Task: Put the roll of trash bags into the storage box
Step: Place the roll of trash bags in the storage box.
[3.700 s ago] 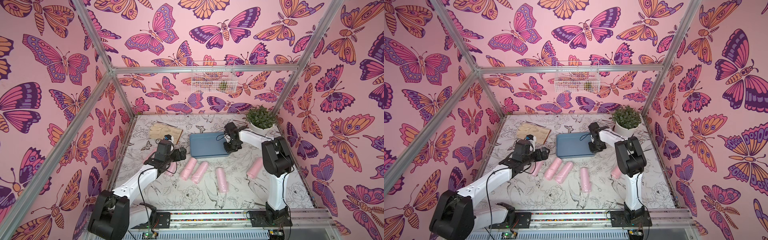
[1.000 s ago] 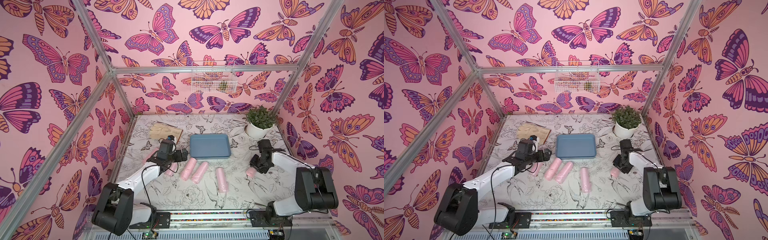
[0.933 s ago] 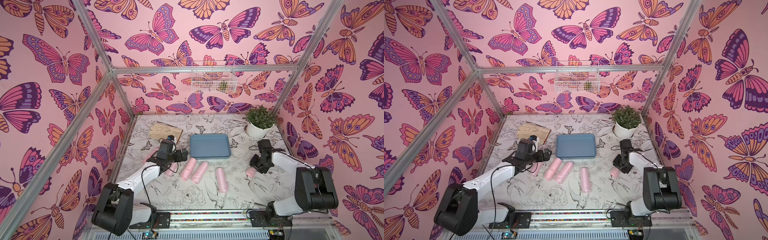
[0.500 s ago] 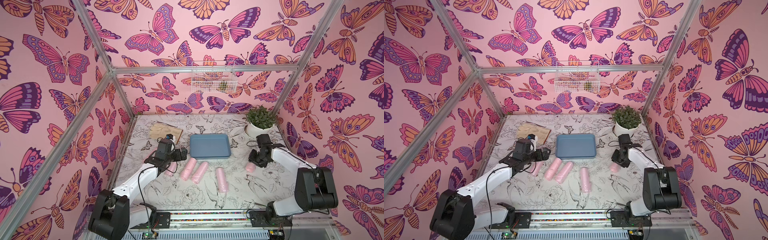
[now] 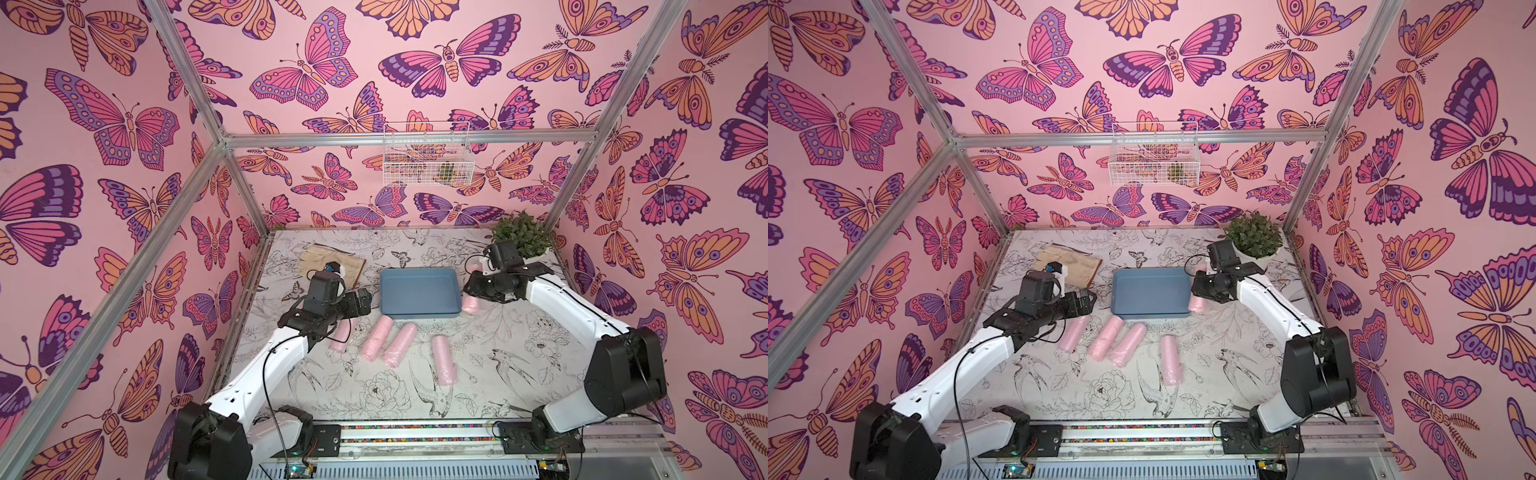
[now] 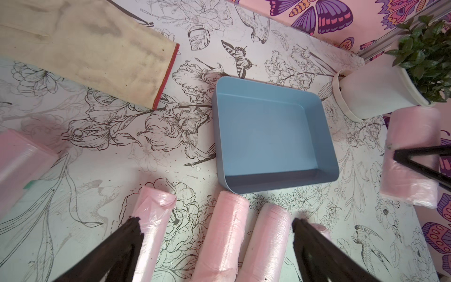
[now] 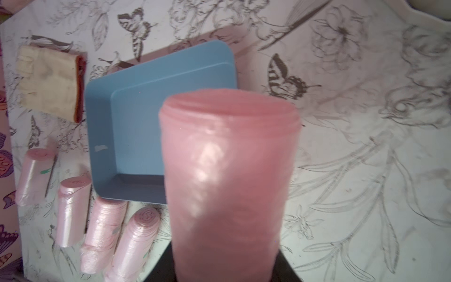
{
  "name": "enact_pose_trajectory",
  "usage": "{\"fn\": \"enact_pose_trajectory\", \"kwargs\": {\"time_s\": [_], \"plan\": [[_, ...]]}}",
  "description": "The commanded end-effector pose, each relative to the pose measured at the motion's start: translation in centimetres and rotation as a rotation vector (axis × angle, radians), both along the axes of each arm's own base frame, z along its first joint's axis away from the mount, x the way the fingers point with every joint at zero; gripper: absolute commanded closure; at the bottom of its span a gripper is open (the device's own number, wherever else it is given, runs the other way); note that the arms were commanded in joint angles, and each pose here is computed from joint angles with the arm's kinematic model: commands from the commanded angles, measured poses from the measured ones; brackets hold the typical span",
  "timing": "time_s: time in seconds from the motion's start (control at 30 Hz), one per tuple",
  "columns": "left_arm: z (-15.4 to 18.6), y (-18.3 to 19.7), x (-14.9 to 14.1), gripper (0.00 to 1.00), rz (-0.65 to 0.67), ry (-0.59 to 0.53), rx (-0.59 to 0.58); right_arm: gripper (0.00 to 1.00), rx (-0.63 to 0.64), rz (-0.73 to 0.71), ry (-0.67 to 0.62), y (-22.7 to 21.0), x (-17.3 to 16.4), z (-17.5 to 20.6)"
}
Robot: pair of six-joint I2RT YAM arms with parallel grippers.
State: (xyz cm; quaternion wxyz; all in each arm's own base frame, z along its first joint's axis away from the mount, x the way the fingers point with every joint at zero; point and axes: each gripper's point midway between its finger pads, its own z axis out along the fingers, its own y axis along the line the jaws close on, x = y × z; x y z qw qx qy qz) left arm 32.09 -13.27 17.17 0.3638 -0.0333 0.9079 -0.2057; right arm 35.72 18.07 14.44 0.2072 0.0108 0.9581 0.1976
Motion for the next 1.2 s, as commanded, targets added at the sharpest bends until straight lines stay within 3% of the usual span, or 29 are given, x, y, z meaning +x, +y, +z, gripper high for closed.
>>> {"fn": "enact_pose_trajectory", "kwargs": {"time_s": [0.0, 0.6, 0.83, 1.17], "plan": [[-1.0, 1.0, -0.7, 0.00, 0.038, 0.047, 0.039, 0.65, 0.037, 0.088, -0.005, 2.9, 0.9, 0.2], [-1.7, 1.8, 1.2, 0.00, 0.008, 0.046, 0.137, 0.65, 0.166, 0.272, 0.106, 15.4, 5.8, -3.7], [-2.3, 2.8, 1.2, 0.00, 0.035, 0.064, 0.126, 0.66, 0.271, 0.290, 0.160, 19.3, 6.0, -5.5], [-2.6, 2.9, 1.2, 0.00, 0.037, 0.077, 0.119, 0.66, 0.327, 0.330, 0.228, 22.1, 4.5, -7.5]]}}
